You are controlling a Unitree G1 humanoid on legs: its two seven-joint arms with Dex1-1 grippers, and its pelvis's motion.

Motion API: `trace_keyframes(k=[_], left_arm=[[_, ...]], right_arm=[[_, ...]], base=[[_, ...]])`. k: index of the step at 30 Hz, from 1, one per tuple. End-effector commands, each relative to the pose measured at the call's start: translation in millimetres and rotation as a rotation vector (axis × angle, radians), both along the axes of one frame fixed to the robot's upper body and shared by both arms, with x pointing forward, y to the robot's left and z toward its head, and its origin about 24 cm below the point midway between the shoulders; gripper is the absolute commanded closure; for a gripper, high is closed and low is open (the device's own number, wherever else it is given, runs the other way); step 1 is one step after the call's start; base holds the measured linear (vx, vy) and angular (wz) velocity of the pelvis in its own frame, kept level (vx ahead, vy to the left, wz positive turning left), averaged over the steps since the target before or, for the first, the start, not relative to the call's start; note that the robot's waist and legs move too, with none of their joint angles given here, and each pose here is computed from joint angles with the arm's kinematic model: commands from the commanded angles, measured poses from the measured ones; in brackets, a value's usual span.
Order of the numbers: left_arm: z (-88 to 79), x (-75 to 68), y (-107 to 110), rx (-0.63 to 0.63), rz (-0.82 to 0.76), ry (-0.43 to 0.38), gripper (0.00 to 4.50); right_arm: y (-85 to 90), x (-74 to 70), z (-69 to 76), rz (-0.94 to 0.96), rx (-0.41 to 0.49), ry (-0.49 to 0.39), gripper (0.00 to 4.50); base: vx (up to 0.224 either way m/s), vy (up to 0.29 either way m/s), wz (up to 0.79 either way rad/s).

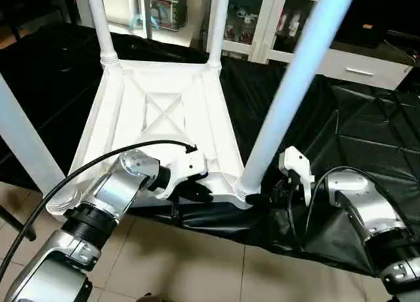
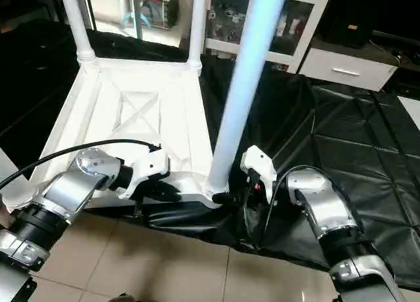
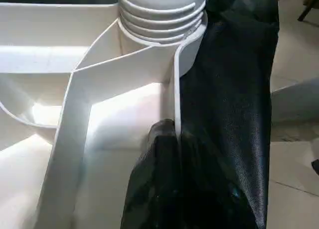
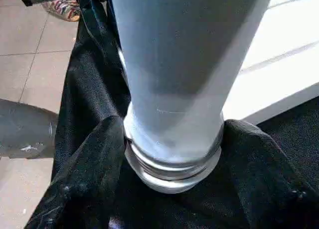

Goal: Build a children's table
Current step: Rotate leg to tighten

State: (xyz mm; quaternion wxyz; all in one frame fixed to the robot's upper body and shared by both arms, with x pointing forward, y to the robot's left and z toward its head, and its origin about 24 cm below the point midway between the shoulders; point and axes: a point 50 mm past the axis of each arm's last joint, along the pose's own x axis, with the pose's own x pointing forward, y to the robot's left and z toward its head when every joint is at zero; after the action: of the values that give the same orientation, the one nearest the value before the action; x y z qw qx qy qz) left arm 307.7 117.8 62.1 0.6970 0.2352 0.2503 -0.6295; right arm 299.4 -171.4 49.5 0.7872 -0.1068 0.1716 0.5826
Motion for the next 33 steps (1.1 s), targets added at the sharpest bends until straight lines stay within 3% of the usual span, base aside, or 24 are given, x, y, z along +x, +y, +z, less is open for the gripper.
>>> trace_keyframes(k=[1, 11, 16, 19, 22, 26, 30, 33], left_arm=[[-20.6, -13.2, -5, 0.075, -0.070, 0.098, 4.50], [-21.1, -12.9, -5, 0.087, -0.067, 0.099, 4.50], [-21.7, 0.7, -11, 0.054, 0.078, 0.051, 4.50], [-20.6, 18.6, -19, 0.017, 0.268, -0.014, 4.50], [-15.7, 38.3, -33, -0.036, 0.495, -0.069, 4.50], [-6.9, 51.6, -53, -0.070, 0.602, -0.162, 4.50], [-2.0, 54.1, -71, -0.091, 0.605, -0.196, 4.50], [-1.9, 55.3, -69, -0.074, 0.601, -0.222, 4.50]], right_arm=[[1.9, 1.8, 3.8, 0.021, 0.000, -0.019, 1.73], [4.4, 0.7, -0.2, 0.031, 0.010, -0.006, 1.80], [0.1, 18.2, -18.8, -0.318, -0.059, -0.023, 1.81], [2.1, 27.0, -26.1, -0.542, -0.021, 0.002, 1.81], [14.2, 33.2, -33.7, -0.756, -0.012, 0.017, 1.81], [29.4, 38.8, -41.8, -1.039, -0.027, -0.007, 1.82], [62.3, 39.6, -38.1, -0.998, -0.022, -0.069, 2.15], [67.1, 41.7, -31.5, -0.988, 0.022, -0.092, 2.37]], base=[[0.000, 0.000, 0.00], [0.000, 0.000, 0.00], [0.000, 0.000, 0.00], [-0.065, 0.009, -0.06], [-0.055, 0.011, -0.03], [0.000, 0.000, 0.00], [0.000, 0.000, 0.00], [0.000, 0.000, 0.00]])
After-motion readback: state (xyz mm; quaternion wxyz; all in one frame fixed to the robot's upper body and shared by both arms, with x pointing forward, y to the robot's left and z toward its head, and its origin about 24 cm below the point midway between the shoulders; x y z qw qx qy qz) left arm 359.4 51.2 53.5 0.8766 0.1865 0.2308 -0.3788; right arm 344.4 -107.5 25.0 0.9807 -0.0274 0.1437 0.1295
